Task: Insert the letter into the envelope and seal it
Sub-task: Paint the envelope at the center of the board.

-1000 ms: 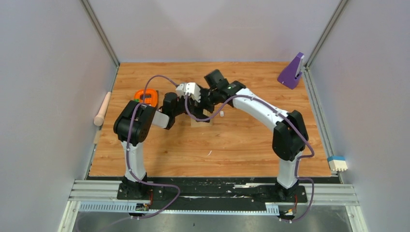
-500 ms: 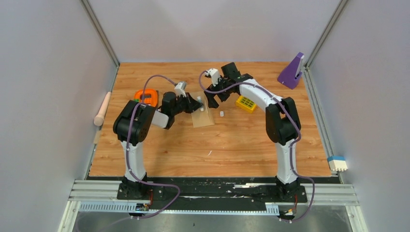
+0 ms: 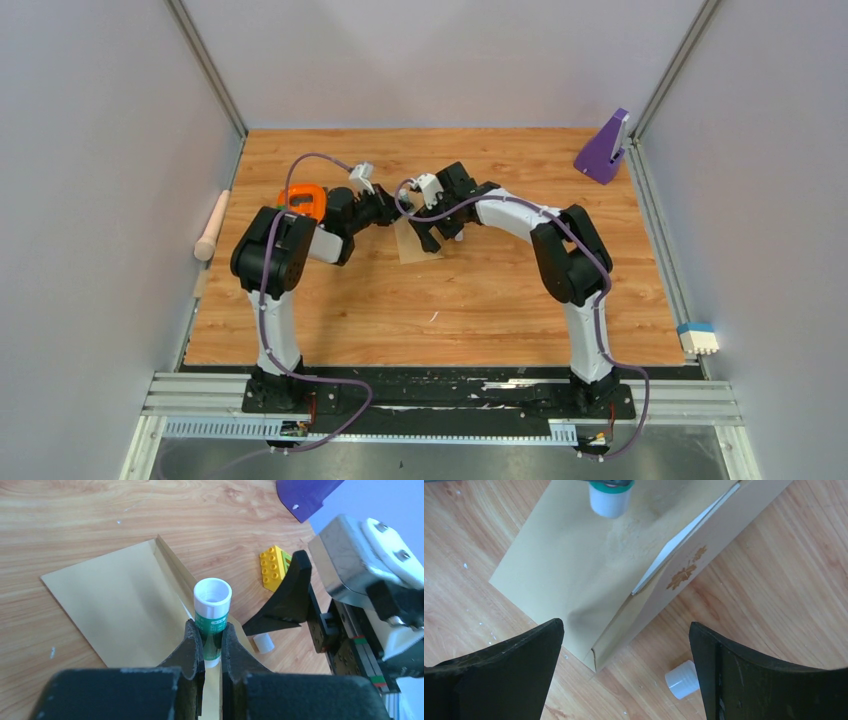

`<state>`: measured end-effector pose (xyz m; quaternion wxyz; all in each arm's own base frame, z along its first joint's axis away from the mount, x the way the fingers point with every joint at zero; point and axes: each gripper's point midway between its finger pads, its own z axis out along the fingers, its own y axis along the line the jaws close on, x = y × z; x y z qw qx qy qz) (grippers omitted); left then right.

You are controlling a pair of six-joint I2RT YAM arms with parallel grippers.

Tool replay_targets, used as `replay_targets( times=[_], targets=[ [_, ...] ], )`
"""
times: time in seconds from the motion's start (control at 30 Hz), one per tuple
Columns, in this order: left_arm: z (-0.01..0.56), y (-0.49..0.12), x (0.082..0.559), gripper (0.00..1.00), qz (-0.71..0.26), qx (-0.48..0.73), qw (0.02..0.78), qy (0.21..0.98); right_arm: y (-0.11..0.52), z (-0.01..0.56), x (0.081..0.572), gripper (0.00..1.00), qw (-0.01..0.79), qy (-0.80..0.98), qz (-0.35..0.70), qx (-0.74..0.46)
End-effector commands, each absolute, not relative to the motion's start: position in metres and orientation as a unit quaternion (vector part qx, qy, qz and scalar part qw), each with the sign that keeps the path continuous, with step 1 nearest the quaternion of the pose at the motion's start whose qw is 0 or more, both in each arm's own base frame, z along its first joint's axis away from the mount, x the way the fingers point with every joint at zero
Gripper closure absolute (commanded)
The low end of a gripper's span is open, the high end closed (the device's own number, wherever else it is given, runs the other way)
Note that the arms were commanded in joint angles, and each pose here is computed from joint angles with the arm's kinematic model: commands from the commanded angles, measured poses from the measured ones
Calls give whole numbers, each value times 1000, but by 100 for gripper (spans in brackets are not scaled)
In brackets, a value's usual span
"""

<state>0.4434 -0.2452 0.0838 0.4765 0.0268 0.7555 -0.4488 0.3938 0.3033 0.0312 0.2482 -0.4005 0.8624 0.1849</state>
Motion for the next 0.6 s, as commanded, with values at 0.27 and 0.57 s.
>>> replay_targets(
  times=[0.27,0.57],
  targets=[
    [77,-252,457,100,-438,43,510,739,307,42,411,0,304,863,153,-372],
    [78,-260,455,100,-443,30,521,729,309,34,406,0,297,865,156,-374]
  ],
)
